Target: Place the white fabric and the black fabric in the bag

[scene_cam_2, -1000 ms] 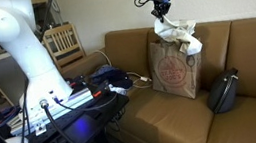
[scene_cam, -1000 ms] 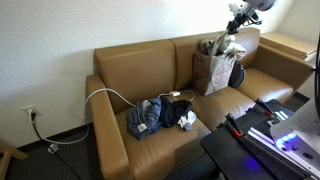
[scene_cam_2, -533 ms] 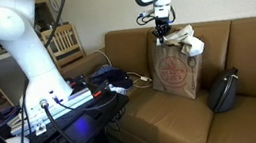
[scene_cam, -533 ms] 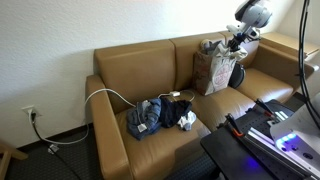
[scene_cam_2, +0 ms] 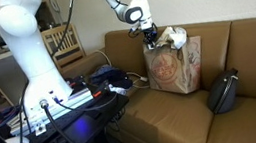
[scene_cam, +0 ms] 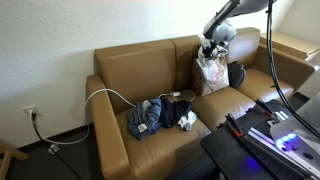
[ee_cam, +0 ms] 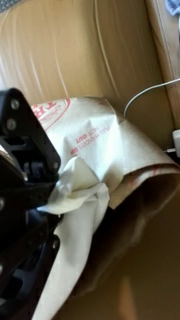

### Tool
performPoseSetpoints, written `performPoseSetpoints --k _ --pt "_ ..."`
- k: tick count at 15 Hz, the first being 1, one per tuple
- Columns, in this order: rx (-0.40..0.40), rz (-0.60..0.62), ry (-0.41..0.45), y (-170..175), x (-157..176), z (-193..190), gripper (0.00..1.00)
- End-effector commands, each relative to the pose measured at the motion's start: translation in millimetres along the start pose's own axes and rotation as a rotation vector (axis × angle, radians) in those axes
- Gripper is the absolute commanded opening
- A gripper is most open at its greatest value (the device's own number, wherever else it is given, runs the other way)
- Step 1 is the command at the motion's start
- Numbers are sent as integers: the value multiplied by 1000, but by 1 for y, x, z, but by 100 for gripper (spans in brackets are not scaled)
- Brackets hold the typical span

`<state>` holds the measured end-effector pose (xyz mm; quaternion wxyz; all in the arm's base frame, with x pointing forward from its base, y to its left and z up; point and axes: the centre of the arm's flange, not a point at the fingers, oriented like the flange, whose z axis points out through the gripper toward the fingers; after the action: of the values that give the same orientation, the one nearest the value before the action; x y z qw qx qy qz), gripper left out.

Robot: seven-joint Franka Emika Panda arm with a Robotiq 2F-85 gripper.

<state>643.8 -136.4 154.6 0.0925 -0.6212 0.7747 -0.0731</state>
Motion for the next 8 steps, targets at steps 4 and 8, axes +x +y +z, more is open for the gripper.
performPoseSetpoints --k 4,8 --pt "91 -113 236 -33 -79 -52 1" --pt "177 -82 359 -62 -99 -51 1"
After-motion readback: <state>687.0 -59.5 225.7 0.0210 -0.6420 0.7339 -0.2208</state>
